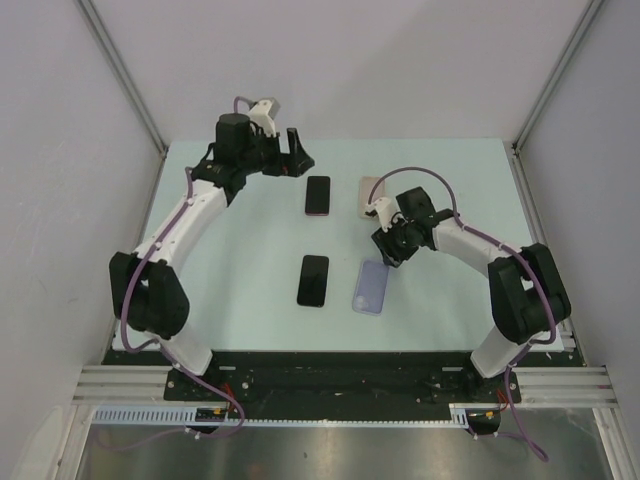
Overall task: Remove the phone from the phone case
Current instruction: Adjust the phone case at the center of the board.
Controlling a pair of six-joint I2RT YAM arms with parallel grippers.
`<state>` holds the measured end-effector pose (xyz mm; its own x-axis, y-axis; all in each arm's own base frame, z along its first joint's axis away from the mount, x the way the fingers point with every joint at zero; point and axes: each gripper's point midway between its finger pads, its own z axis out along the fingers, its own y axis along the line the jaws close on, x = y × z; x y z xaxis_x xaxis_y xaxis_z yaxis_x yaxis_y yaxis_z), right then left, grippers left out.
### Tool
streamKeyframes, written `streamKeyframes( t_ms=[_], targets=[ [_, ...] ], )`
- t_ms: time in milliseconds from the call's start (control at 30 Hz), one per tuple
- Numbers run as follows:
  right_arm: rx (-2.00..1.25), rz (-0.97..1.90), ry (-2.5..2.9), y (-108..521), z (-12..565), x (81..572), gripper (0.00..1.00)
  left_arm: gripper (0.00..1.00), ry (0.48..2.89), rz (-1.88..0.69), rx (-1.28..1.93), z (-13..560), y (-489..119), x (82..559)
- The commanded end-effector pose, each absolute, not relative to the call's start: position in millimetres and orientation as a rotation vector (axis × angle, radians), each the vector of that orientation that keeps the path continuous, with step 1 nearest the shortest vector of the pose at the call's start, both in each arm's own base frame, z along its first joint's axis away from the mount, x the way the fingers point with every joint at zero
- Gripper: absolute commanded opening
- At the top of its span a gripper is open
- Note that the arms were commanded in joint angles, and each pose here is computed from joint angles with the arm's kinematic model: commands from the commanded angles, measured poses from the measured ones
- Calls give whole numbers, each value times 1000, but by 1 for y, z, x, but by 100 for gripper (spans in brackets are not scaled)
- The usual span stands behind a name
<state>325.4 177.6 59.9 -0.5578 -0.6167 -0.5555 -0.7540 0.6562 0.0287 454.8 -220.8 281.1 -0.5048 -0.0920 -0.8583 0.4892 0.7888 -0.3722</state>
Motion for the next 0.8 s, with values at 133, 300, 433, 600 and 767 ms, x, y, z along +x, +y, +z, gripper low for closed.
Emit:
streamKeyframes(
  t_ms=[133,300,433,600,767],
  targets=[
    [-1050,370,2445,182,34,318,46,100,1989,-545,367,265,-187,423],
    [-1055,363,2458,183,26,318,39,100,2001,-494,352,257,-174,410],
    [-1065,369,2459,185,24,317,30,100,2019,-489,344,249,-167,404],
    [-1076,337,2442,186,23,321,27,100,2021,-497,340,248,-165,401],
    [-1079,300,2423,184,25,327,24,100,2021,-524,337,249,-169,398]
  ],
)
